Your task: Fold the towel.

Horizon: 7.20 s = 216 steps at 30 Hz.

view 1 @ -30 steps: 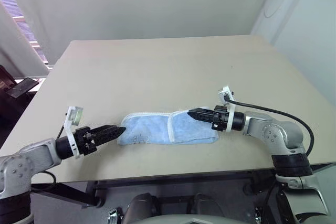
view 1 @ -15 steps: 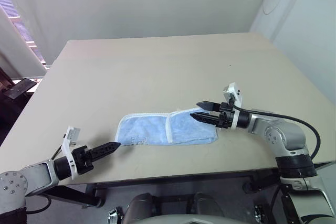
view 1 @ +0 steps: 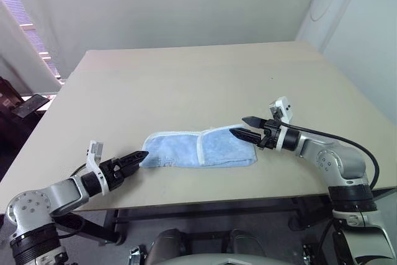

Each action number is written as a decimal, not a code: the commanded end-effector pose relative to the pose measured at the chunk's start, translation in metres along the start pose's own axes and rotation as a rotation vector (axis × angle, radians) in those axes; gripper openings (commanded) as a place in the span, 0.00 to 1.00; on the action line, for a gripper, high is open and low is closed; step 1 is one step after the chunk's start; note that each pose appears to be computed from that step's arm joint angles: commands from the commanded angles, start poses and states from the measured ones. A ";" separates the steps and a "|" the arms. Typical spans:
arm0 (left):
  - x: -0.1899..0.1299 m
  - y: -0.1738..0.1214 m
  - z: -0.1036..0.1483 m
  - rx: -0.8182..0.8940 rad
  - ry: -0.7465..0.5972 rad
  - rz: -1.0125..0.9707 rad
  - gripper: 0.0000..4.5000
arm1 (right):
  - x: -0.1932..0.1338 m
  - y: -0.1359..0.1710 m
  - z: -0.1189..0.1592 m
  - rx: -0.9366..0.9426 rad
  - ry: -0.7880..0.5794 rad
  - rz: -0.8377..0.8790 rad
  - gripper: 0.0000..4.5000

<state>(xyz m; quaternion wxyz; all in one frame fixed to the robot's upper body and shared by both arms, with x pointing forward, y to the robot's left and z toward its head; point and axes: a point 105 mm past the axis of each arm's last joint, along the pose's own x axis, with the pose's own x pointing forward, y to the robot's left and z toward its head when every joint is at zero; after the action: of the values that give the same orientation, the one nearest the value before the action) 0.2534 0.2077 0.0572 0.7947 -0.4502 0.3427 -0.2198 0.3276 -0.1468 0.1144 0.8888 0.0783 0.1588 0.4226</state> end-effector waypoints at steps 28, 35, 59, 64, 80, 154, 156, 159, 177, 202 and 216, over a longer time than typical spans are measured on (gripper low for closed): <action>0.033 -0.025 0.013 -0.040 0.026 -0.108 0.01 | -0.009 -0.020 0.016 -0.047 -0.082 -0.140 1.00; 0.006 -0.041 0.019 0.067 0.051 -0.163 0.01 | -0.023 -0.011 0.016 -0.046 -0.064 -0.072 1.00; 0.102 -0.166 -0.010 0.662 0.558 -0.623 0.01 | -0.077 -0.008 0.001 -0.139 -0.021 -0.218 1.00; 0.124 -0.162 -0.034 0.709 0.659 -0.662 0.01 | -0.089 -0.011 -0.003 -0.120 -0.039 -0.294 1.00; 0.173 -0.147 -0.074 0.739 0.680 -0.659 0.33 | -0.097 -0.017 -0.010 -0.103 -0.046 -0.396 1.00; 0.092 -0.117 0.004 1.352 0.053 -0.542 1.00 | -0.045 -0.010 0.007 0.571 0.113 0.118 0.91; 0.087 -0.109 0.006 1.387 0.074 -0.500 1.00 | -0.052 -0.019 0.002 0.651 0.151 0.103 0.91; 0.084 -0.099 0.005 1.385 0.094 -0.463 1.00 | -0.054 -0.027 -0.014 0.705 0.227 0.063 0.91; 0.063 -0.104 -0.002 1.356 0.113 -0.452 1.00 | -0.010 -0.025 -0.054 0.741 0.427 0.143 0.91; 0.061 -0.101 0.002 1.360 0.081 -0.398 1.00 | 0.066 0.028 -0.055 0.778 0.436 0.388 0.91; 0.066 -0.097 0.005 1.373 0.063 -0.378 1.00 | 0.050 0.019 -0.024 0.782 0.299 0.406 0.00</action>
<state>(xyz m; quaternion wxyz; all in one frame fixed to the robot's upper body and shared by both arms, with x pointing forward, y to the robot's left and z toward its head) 0.2923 0.1188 0.1078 0.8332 0.0956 0.0911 -0.5370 0.3279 -0.0960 0.0638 0.6525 0.3713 0.4529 0.4809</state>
